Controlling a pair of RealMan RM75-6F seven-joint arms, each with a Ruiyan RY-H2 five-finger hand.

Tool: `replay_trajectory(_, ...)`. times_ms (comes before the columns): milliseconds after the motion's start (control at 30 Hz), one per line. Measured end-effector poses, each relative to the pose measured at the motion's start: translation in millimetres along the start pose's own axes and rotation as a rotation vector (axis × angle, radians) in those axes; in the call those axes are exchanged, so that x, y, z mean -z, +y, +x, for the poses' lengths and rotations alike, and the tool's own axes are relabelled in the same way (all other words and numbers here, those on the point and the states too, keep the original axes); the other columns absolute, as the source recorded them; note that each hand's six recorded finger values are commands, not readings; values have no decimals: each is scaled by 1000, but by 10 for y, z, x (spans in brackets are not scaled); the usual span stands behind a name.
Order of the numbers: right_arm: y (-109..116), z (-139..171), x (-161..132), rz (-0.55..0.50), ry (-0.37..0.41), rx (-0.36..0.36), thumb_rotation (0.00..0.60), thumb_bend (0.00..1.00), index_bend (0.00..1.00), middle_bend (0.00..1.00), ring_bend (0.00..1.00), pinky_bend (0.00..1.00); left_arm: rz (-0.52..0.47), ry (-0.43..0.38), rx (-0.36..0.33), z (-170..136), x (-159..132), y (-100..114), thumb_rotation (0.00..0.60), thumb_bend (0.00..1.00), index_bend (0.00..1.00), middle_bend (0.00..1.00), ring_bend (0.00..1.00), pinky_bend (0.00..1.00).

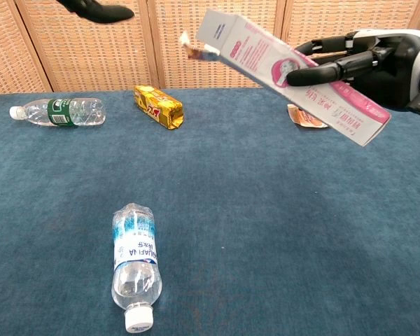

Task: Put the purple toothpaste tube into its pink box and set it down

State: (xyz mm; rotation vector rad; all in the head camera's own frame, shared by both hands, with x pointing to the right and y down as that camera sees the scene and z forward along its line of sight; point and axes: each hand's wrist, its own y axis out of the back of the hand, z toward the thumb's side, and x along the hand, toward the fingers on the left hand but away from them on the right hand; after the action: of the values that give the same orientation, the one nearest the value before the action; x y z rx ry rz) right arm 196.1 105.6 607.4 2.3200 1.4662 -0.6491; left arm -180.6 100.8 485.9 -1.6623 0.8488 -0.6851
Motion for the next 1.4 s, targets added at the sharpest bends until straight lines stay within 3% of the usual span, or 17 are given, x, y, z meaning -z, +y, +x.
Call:
replay_trajectory(233, 236, 140, 95, -145, 59, 25, 600, 5, 539, 471, 344, 445, -53, 54, -35, -294, 182, 61, 600, 258, 219, 0, 0, 0)
replay_trajectory(333, 411, 229, 215, -126, 82, 46, 600, 5, 539, 470, 343, 445, -51, 79, -48, -435, 300, 33, 600, 257, 219, 0, 0, 0)
replay_trajectory(933, 1322, 799, 974, 381, -30, 294, 600, 4, 539, 468, 343, 445, -72, 217, -18, -1185, 834, -336, 600, 258, 219, 0, 0, 0)
replay_trajectory(1200, 1575, 987, 1273, 541, -125, 360, 600, 5, 539, 468, 343, 445, -116, 273, 0, -1400, 1017, -490, 600, 258, 219, 0, 0, 0)
replay_trajectory(1400, 1668, 1071, 1433, 719, -191, 391, 600, 5, 539, 464, 343, 445, -115, 299, 8, -1495, 1081, -547, 600, 258, 219, 0, 0, 0)
